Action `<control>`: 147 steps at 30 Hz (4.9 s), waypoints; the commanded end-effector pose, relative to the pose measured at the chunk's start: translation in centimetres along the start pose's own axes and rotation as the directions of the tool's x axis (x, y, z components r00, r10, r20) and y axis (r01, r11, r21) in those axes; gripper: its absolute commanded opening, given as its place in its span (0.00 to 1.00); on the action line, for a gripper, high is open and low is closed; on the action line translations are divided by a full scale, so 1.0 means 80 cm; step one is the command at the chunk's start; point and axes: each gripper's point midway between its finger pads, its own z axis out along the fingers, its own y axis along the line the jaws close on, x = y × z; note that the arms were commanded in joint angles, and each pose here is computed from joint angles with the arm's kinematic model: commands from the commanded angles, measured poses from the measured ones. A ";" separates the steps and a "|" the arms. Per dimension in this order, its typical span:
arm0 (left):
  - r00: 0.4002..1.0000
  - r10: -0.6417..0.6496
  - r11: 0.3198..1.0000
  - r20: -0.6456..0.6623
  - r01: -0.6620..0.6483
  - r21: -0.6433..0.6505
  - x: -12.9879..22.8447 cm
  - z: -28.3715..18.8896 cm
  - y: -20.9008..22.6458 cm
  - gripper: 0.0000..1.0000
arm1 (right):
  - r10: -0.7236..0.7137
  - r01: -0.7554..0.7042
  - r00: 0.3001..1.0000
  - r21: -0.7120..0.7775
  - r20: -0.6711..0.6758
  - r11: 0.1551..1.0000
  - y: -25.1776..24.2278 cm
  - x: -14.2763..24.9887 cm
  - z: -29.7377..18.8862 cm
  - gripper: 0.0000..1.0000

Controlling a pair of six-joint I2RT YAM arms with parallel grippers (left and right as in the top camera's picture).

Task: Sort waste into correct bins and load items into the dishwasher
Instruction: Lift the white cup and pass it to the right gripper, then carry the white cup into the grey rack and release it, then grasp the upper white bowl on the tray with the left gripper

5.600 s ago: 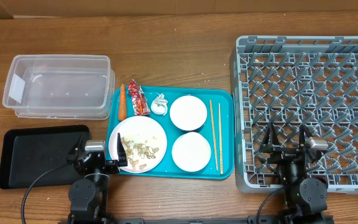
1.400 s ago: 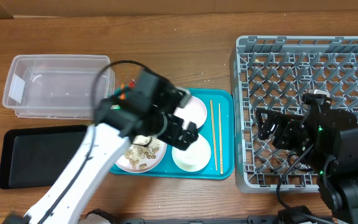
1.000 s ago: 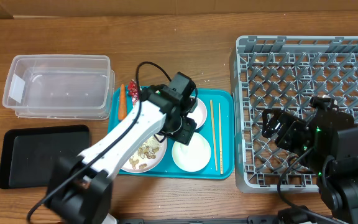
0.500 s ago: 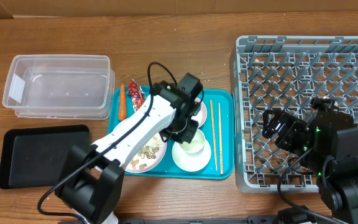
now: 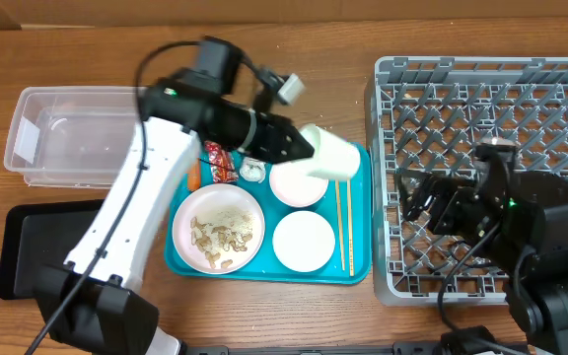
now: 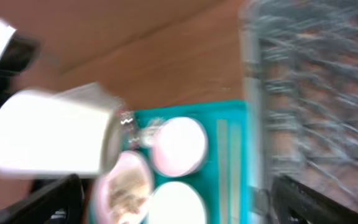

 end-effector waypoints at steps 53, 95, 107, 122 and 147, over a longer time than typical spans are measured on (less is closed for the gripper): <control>0.995 0.100 0.922 0.019 -0.100 0.374 -0.002 -0.004 -0.088 1.00 | 0.329 -0.370 0.923 0.689 0.198 0.623 -0.132 0.034 -0.133 0.57; 0.996 0.092 0.959 0.004 -0.090 0.268 0.000 0.004 -0.065 0.92 | 0.588 -0.234 0.766 0.737 -0.262 0.634 -0.219 0.065 -0.005 0.88; 0.989 0.130 0.990 -0.076 -0.133 -0.044 0.014 0.039 -0.017 0.89 | 0.364 -0.259 0.930 0.613 -0.051 0.747 -0.157 -0.008 -0.065 0.90; 0.997 -0.072 0.542 0.014 0.051 -0.839 0.024 0.002 0.153 0.82 | 0.390 -0.259 0.917 0.621 -0.081 0.740 -0.157 0.005 -0.067 0.94; 0.980 -0.189 0.558 -0.069 0.049 -0.828 0.030 0.084 0.268 0.04 | 0.396 -0.251 0.913 0.628 -0.100 0.737 -0.157 0.012 -0.069 0.96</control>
